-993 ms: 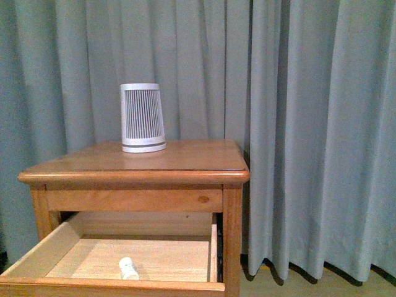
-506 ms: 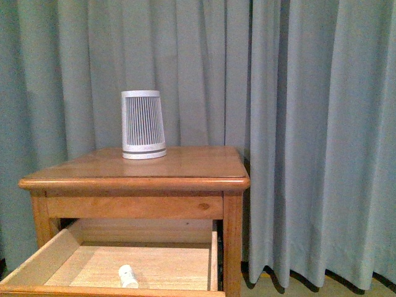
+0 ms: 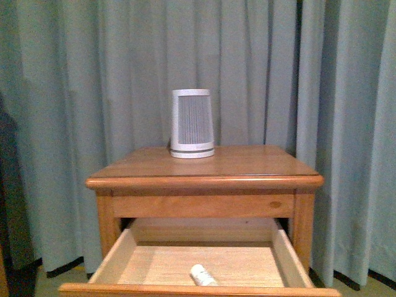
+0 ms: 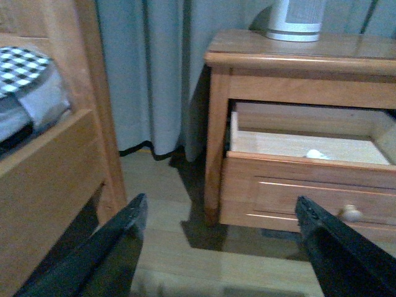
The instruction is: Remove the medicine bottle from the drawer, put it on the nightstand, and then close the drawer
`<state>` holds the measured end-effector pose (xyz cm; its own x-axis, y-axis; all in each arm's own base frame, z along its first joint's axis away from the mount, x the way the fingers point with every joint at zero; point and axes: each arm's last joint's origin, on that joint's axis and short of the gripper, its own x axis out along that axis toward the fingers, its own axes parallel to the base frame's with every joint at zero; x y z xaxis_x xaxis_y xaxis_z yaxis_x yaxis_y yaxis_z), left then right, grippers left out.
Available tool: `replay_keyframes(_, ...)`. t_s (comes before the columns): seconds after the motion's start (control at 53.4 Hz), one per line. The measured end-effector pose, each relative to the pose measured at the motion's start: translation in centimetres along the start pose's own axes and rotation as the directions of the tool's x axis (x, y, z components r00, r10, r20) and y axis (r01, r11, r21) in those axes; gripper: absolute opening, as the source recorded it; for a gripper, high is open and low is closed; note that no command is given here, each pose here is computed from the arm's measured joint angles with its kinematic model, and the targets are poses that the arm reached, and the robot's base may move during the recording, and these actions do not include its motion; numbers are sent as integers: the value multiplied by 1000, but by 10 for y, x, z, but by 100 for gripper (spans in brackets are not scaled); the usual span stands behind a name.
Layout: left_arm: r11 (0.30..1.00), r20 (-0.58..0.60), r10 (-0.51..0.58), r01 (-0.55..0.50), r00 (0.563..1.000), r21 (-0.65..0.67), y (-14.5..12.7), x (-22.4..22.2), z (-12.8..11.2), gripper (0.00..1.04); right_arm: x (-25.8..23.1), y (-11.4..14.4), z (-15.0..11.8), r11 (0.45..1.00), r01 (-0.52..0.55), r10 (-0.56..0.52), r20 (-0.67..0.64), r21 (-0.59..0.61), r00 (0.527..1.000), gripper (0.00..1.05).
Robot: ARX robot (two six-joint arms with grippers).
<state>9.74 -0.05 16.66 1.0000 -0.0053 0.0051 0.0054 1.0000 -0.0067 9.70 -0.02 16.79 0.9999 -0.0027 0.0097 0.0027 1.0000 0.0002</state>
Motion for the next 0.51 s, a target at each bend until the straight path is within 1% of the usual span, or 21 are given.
replay_keyframes(0.056, 1000, -1, 0, 0, 1000, 0, 0, 0, 0, 95, 0, 0, 0, 1000, -2, 2, 0, 0, 1000, 98)
replay_keyframes(0.094, 1000, -2, 2, -2, 1000, 0, 0, 0, 0, 99, 0, 0, 0, 1000, -1, 1, 0, 0, 1000, 98)
replay_keyframes(0.169, 1000, -1, 7, -7, 1000, 2, 0, 0, 0, 97, 0, 0, 0, 1000, -6, 6, 0, 0, 1000, 98)
replay_keyframes(0.506, 1000, -1, 3, -3, 1000, 3, 0, 0, 0, 98, 0, 0, 0, 1000, -5, 5, 0, 0, 1000, 98)
